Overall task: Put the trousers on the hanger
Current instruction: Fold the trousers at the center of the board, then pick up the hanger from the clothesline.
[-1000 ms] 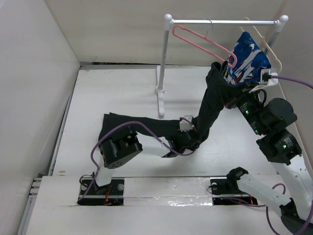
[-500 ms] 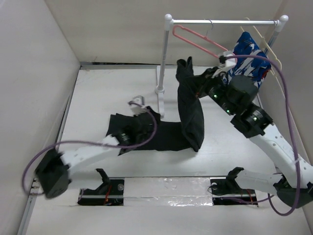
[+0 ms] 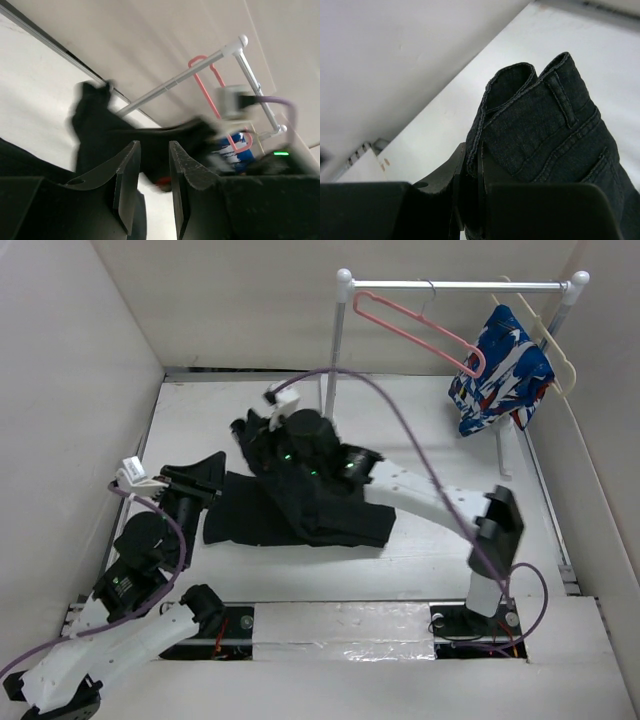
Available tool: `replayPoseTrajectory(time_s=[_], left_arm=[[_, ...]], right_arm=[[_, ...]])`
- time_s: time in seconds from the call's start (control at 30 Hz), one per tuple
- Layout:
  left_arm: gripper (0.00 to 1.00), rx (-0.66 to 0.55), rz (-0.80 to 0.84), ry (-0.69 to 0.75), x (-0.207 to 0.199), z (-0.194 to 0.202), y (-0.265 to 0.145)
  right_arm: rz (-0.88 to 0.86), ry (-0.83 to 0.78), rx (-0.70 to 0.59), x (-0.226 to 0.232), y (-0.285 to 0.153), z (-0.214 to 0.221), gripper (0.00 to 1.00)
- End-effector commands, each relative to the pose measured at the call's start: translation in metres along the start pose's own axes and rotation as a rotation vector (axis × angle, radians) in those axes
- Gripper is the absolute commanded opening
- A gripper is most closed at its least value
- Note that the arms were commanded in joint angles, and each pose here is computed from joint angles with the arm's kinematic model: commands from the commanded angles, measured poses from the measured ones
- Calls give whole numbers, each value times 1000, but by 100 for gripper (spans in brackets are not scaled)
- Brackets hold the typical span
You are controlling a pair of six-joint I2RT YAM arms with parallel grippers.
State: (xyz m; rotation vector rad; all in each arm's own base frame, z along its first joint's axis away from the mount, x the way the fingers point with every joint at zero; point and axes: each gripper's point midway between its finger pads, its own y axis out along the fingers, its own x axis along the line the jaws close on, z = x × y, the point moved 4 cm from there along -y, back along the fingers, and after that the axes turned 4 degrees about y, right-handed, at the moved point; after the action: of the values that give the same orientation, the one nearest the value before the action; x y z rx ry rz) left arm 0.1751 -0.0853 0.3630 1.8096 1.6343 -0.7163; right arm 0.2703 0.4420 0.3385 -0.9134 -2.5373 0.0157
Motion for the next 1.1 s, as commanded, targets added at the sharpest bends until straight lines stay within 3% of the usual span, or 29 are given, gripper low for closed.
replayPoseTrajectory(time_s=[0.0,0.03,0.1,0.13,0.2,0.3,0.37,0.43,0.5,0.53,0.7,0.73,0.77,0.8,0.87,0.93,1.0,1.07], left_arm=[[26,-51,-23,7,7,-28,-16],[26,-60,-30,1,10,-31,-20],[26,-58,-73,13,22,-28,-22],[27,-62,-82,2,27,-28,-25],[28,-57,-108,16,37,-22,-26],[30,-45,-127,10,48,-11,-26],[31,-30,-104,-4,46,-3,-24],[32,16,-119,31,51,20,-14],[32,73,-122,44,54,45,-6],[32,114,-132,75,56,63,2],[27,275,-28,127,44,126,26],[21,317,-38,162,46,142,32],[7,369,6,175,40,154,32],[0,373,55,172,28,159,35],[0,411,89,232,22,177,37],[0,421,144,253,6,190,34],[0,414,186,274,-5,198,33],[0,437,233,300,-10,211,34]], right_arm=[[-158,34,-5,64,34,28,21],[-163,24,44,66,54,56,49],[-165,22,107,68,62,78,65],[-158,26,121,64,60,85,84],[-168,38,88,64,50,79,90],[-150,41,47,45,18,63,89],[-99,43,19,20,-8,55,82],[-52,44,-2,2,-27,53,58],[-9,54,-29,-21,-58,49,24],[10,55,-49,-29,-69,44,0],[148,-45,-201,-72,-150,-22,0],[200,-49,-314,-86,-183,-64,0],[239,-71,-307,-98,-198,-70,0],[255,-125,-336,-106,-215,-86,0],[294,-186,-419,-124,-259,-127,0],[333,-215,-428,-135,-281,-139,0],[439,-217,-456,-167,-298,-155,6],[466,-204,-409,-200,-295,-159,25]])
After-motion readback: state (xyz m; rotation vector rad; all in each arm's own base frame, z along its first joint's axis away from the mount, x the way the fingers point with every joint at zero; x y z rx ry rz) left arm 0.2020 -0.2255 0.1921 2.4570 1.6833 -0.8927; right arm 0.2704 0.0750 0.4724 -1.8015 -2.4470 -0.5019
